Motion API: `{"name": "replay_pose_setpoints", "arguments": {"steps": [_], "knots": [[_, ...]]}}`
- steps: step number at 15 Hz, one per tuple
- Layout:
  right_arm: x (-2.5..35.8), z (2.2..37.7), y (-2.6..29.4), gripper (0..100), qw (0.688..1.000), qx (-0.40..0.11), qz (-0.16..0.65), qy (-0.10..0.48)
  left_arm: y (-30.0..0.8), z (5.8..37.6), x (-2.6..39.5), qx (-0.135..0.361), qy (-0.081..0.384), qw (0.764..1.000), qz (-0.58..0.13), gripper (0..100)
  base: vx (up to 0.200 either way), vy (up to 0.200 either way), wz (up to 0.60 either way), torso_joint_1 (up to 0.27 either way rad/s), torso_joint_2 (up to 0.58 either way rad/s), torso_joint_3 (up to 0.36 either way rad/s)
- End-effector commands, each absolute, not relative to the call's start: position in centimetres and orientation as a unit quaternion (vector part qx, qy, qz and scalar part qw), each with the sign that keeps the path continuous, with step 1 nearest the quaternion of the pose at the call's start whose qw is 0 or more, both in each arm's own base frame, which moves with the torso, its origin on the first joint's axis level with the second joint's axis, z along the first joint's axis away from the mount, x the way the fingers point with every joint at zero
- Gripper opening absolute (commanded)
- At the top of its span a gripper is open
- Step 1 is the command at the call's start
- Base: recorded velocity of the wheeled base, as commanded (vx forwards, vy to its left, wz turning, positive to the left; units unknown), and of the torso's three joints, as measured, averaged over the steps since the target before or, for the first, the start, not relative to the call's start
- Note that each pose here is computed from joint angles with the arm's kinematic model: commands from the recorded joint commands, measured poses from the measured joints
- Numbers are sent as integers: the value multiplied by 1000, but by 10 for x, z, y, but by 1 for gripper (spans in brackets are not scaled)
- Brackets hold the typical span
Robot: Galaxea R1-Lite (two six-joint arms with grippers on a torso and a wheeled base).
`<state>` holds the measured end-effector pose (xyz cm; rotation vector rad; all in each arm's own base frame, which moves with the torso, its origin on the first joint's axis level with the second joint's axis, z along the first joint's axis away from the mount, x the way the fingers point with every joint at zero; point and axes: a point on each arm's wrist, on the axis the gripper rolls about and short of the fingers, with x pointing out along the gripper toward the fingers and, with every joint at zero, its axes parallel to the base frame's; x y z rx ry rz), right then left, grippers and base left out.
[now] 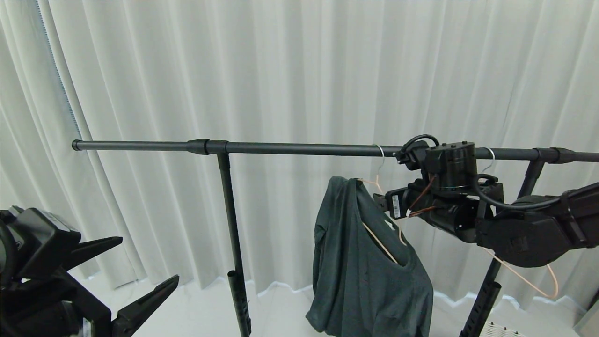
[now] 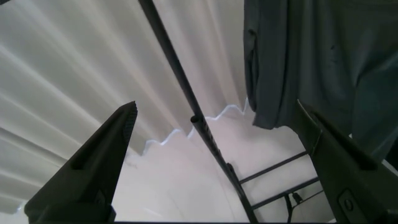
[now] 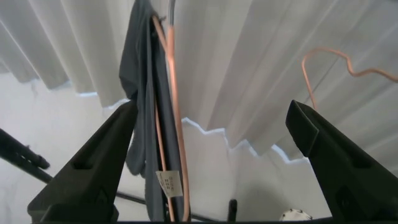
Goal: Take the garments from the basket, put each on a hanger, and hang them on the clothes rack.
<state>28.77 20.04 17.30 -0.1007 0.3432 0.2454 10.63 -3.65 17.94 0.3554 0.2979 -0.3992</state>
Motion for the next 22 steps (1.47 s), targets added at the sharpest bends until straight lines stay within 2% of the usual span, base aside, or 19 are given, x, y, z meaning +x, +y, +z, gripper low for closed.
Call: {"name": "replay_pose_setpoints", "arguments": {"steps": [1, 4, 7, 9, 13, 18, 20, 22], "knots": [[276, 199, 192, 100, 982, -26, 124, 139, -31, 177, 107, 172, 153, 958, -171, 100, 0, 0, 0, 0, 0, 0], [259, 224, 179, 100, 987, -16, 123, 106, -21, 177, 109, 165, 161, 964, -129, 100, 0, 0, 0, 0, 0, 0], [237, 237, 153, 100, 987, -55, 113, 102, -14, 177, 109, 163, 166, 969, -88, 100, 0, 0, 0, 0, 0, 0], [224, 240, 139, 100, 987, -69, 105, 103, -14, 179, 107, 165, 162, 970, -78, 100, -200, 0, 0, 0, 0, 2], [206, 233, 97, 100, 983, -136, 44, 113, -13, 179, 106, 165, 159, 971, -74, 100, -200, 0, 0, 0, -2, 2], [184, 222, 50, 100, 963, -235, -33, 130, -9, 168, 100, 171, 180, 968, -27, 100, -200, 0, 0, 0, 3, 1], [174, 216, 36, 100, 955, -254, -56, 141, -5, 156, 87, 172, 187, 967, -8, 100, -200, 0, 0, 0, 2, 5], [164, 207, 27, 100, 951, -260, -71, 153, 0, 134, 73, 172, 212, 962, 17, 100, -200, 0, 0, 2, 2, 5]]}}
